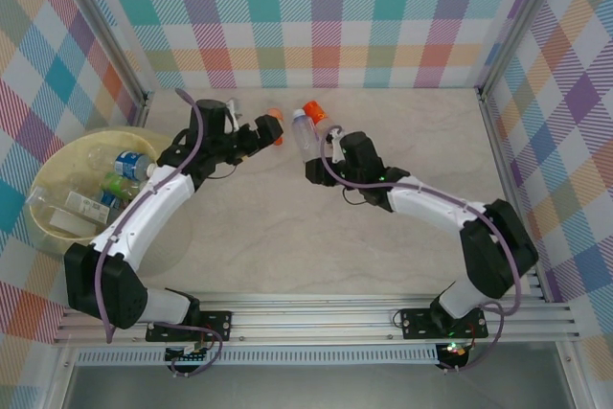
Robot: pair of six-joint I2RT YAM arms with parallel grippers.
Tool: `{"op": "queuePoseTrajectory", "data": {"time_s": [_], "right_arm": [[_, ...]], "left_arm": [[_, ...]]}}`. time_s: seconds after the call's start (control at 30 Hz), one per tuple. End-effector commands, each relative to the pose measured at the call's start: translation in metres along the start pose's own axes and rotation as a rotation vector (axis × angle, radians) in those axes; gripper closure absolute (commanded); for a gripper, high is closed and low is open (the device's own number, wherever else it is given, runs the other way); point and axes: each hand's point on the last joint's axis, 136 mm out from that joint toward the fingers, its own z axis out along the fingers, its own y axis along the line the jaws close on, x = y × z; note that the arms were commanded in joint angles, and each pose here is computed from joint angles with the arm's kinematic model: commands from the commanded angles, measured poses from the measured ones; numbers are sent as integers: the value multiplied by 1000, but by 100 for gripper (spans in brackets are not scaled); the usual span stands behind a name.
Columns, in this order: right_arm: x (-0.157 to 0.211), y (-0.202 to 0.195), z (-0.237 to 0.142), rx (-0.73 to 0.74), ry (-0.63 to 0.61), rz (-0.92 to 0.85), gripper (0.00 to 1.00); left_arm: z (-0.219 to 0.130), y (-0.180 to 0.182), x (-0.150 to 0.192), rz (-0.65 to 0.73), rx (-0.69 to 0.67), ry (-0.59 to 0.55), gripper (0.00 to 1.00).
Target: Put the plastic bottles in the bin
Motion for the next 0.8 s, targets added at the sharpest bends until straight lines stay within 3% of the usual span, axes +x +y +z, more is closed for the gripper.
{"op": "queuePoseTrajectory", "data": {"time_s": [0.0, 0.23, 0.47, 0.63, 0.77], "right_arm": [[-12, 35, -22, -153, -65, -71, 50], [-13, 49, -48, -225, -117, -92, 48], [-10, 64, -58, -313, -103, -100, 47], [-8, 67, -62, -333, -104, -107, 47], [-5, 63, -64, -308, -96, -110, 38]], "left_arm": [[10, -49, 7, 76, 211, 11, 0], [37, -44, 16, 36, 153, 5, 0], [52, -65, 26, 62, 208, 22, 1], [62, -63, 29, 42, 194, 39, 23], [65, -64, 29, 11, 211, 38, 39]]}}
